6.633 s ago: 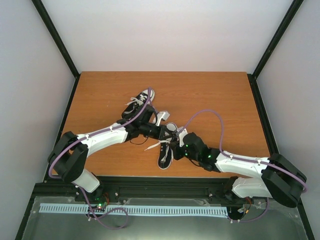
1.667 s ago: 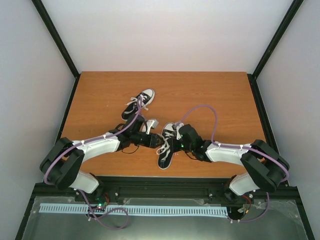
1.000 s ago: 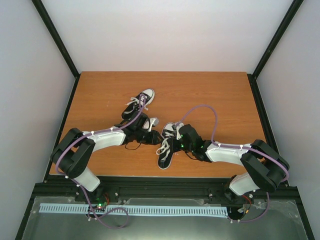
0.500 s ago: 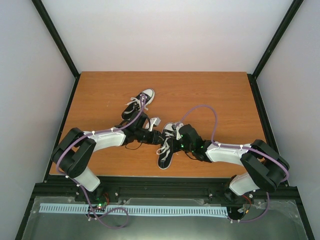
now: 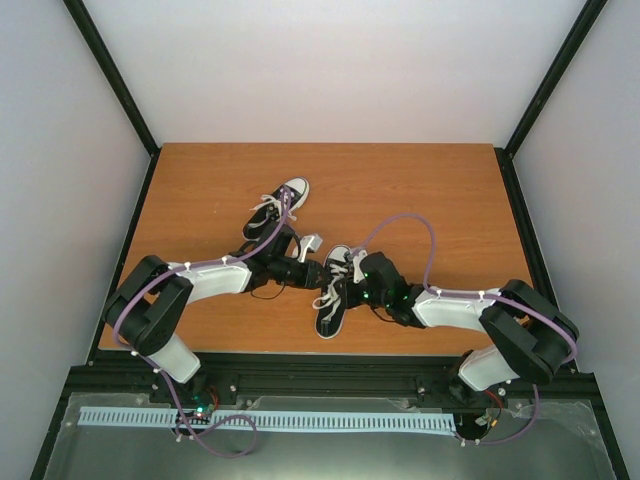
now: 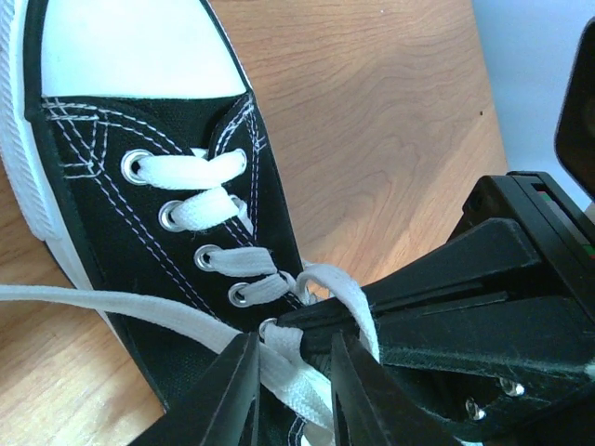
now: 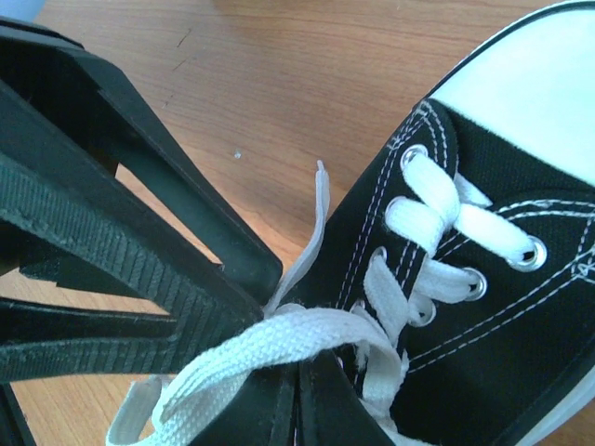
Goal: Tie the shoes
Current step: Cross the shoelace with the shoelace.
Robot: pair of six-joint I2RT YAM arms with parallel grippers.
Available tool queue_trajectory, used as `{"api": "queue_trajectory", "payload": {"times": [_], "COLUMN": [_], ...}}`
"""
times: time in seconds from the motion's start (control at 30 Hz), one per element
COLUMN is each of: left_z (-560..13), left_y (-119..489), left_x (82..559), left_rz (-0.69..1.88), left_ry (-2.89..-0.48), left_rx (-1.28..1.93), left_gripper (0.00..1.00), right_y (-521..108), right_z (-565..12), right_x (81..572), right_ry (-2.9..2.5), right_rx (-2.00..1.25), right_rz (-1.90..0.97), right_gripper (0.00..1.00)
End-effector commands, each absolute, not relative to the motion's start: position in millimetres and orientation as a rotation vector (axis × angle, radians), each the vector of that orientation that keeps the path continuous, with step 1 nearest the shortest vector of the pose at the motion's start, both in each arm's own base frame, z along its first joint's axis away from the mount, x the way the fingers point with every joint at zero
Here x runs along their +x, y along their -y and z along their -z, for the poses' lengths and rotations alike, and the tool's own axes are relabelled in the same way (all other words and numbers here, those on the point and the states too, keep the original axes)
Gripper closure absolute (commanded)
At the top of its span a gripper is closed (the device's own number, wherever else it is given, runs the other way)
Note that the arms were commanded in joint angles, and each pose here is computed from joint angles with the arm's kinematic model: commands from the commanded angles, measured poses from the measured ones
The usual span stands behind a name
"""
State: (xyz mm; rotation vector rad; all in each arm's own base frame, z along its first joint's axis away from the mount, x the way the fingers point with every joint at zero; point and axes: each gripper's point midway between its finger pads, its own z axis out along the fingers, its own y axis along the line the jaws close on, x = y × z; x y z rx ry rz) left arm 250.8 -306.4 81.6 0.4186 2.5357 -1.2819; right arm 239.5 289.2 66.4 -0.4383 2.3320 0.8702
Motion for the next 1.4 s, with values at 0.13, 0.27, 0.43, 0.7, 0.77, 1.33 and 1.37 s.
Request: {"api": "queue_trajectory", "payload": {"times": [0.13,0.27,0.43,0.7,0.77,1.33,1.37], "left_z": [-90,-89,-90,-85,-85,-79,-78], "left_y": [311,312,315,317,317,318,318], "left_x": [257,256,255,253,252,247,247], "left_rz": [1.332,1.343,1.377,1.397,1.402,1.444,1.447], "left_ry": [-2.477,-2.479,-2.471,-2.491,-2.494,-2.531,-2.536], "left_rx": [0.427,0.427,0.433,0.432,0.430,0.403,0.399], "left_gripper": [0.78,0.77,0.74,0.79,0.82,0.82,0.81], "right_y": [-290,-289,-288,-288,-287,-289,-289], "right_z": [-74,-79,-79,-79,-79,-82,-82], "right_x": [235,236,236,236,237,239,239], "right_ry": [-2.280,-2.259,-2.253,-2.245,-2.245,-2.234,-2.233], "right_rx": [-0.428,-0.422,-0.418,-0.404,-0.401,-0.396,-0.395], "right_rz": [-0.921,-0.920,-0.919,-0.925,-0.923,-0.928,-0.928], "right_gripper": [0.97,0.97,0.97,0.97,0.97,0.97,0.97]}}
